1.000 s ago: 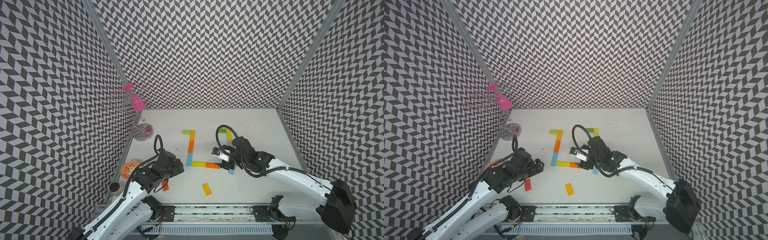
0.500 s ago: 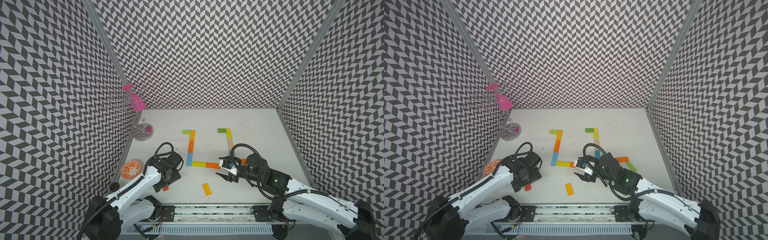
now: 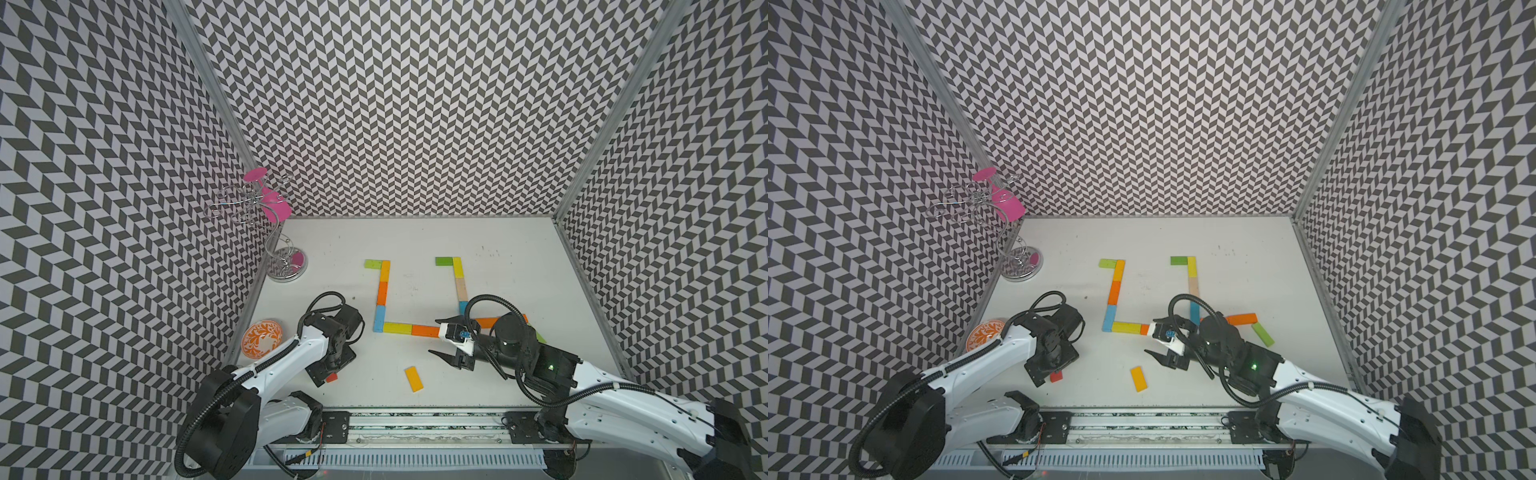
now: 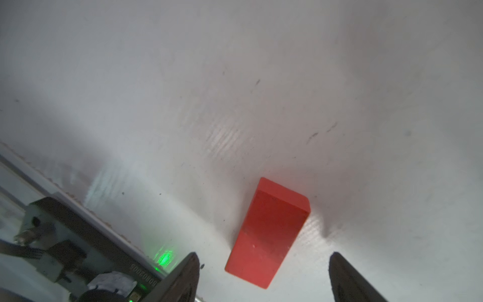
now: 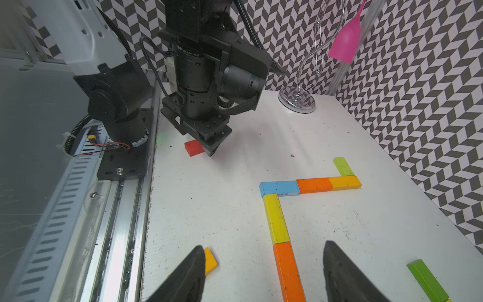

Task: Assemble a giraffe with building blocks
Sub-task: Assemble the building block at the center of the board.

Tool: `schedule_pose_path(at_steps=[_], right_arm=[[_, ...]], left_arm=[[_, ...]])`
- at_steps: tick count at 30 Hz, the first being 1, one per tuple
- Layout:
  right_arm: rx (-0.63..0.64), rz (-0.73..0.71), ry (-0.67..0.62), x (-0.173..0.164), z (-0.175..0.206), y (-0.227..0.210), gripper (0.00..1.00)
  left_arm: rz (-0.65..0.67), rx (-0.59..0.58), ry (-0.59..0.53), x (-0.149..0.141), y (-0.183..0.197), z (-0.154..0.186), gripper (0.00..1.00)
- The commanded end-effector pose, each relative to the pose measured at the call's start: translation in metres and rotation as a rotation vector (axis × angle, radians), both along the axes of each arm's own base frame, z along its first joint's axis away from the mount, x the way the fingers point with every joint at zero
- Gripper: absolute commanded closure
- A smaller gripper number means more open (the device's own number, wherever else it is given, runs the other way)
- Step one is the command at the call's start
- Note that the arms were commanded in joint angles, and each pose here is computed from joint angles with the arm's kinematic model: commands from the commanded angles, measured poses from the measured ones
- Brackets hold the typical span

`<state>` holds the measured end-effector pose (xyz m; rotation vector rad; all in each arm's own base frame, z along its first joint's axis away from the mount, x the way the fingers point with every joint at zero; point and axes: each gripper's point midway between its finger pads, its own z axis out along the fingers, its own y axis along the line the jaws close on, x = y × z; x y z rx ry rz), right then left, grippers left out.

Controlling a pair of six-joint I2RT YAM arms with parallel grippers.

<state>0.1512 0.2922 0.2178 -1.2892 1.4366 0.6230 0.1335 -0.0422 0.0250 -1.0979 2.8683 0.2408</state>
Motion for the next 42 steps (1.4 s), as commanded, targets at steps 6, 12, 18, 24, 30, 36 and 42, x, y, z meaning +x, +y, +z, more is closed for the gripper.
schedule_pose_path(at_steps=[6,12,18,24,30,36,42], right_arm=[[0.050,-0.008,-0.024,0.002,0.013,0.003,0.31],[0.041,-0.012,-0.020,0.003,0.011,0.005,0.31],[0.033,-0.008,-0.004,0.003,0.008,0.008,0.32],[0.033,-0.014,0.008,0.004,0.009,0.011,0.33],[0.033,-0.020,0.013,0.004,0.012,0.016,0.34],[0.026,-0.017,0.011,-0.002,0.013,0.025,0.34],[0.011,-0.008,0.009,-0.008,0.013,0.034,0.34]], left_arm=[[0.007,-0.057,-0.007,-0.001,-0.006,-0.015,0.27],[-0.017,-0.064,-0.020,0.001,-0.007,-0.019,0.46],[-0.060,-0.079,-0.048,0.008,-0.010,-0.019,0.61],[-0.193,-0.123,-0.073,0.022,-0.026,-0.016,0.76],[-0.485,-0.109,-0.048,0.022,-0.065,-0.011,0.80],[-0.701,-0.106,0.018,0.006,-0.092,-0.022,0.86],[-0.831,-0.067,0.064,0.013,-0.107,-0.023,0.89]])
